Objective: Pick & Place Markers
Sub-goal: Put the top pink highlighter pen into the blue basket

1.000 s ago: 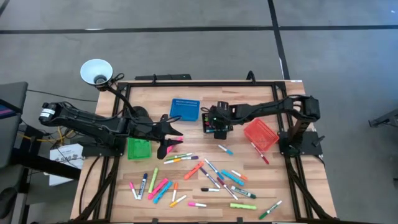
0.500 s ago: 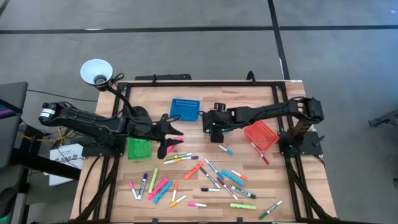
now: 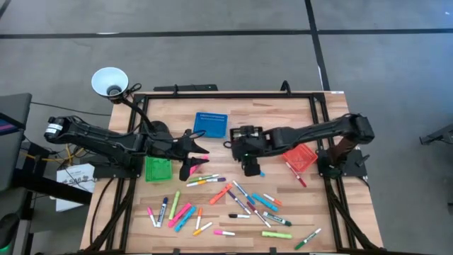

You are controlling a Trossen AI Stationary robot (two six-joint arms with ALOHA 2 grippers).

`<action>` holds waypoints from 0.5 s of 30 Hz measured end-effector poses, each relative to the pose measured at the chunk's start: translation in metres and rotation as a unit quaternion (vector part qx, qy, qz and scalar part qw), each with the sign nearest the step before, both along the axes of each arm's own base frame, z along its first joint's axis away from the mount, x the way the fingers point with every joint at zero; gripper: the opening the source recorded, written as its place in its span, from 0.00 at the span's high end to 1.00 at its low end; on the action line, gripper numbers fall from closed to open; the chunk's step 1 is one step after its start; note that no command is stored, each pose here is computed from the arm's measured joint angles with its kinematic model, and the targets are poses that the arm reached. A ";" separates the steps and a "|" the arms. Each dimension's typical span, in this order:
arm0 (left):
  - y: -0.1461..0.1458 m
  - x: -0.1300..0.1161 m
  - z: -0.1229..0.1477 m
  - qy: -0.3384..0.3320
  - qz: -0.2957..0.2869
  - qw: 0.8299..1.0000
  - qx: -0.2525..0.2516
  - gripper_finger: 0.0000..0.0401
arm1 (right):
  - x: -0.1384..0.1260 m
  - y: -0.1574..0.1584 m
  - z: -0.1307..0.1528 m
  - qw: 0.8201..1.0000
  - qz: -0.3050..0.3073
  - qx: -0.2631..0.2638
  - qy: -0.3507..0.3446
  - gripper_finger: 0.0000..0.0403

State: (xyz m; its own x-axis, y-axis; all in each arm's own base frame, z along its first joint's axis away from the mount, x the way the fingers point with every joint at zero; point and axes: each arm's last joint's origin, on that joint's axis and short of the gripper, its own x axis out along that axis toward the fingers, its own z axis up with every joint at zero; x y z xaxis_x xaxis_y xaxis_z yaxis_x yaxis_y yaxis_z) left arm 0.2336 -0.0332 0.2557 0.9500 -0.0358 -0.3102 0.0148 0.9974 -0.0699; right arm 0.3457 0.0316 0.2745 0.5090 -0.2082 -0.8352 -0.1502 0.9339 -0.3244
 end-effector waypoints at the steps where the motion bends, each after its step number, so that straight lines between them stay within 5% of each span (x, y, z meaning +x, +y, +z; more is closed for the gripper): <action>1: 0.000 0.000 0.000 -0.002 0.000 1.000 0.000 0.63 | -0.005 -0.001 0.004 1.000 -0.001 0.013 -0.007 0.52; 8: 0.000 0.002 0.008 -0.045 0.000 0.999 -0.007 0.63 | -0.045 -0.015 -0.001 0.983 0.039 0.129 -0.126 0.53; 15: -0.001 0.003 0.012 -0.060 0.009 0.997 -0.054 0.63 | -0.069 -0.017 -0.025 0.957 0.048 0.146 -0.246 0.53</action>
State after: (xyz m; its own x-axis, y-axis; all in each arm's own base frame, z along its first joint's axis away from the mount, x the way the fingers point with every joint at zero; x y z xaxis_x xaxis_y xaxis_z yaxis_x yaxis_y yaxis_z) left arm 0.2365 -0.0343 0.2674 0.9810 -0.0459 -0.1887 0.0121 0.9842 -0.1765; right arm 0.2771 0.0141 0.2497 0.8610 0.0642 -0.5045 -0.1351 0.9852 -0.1052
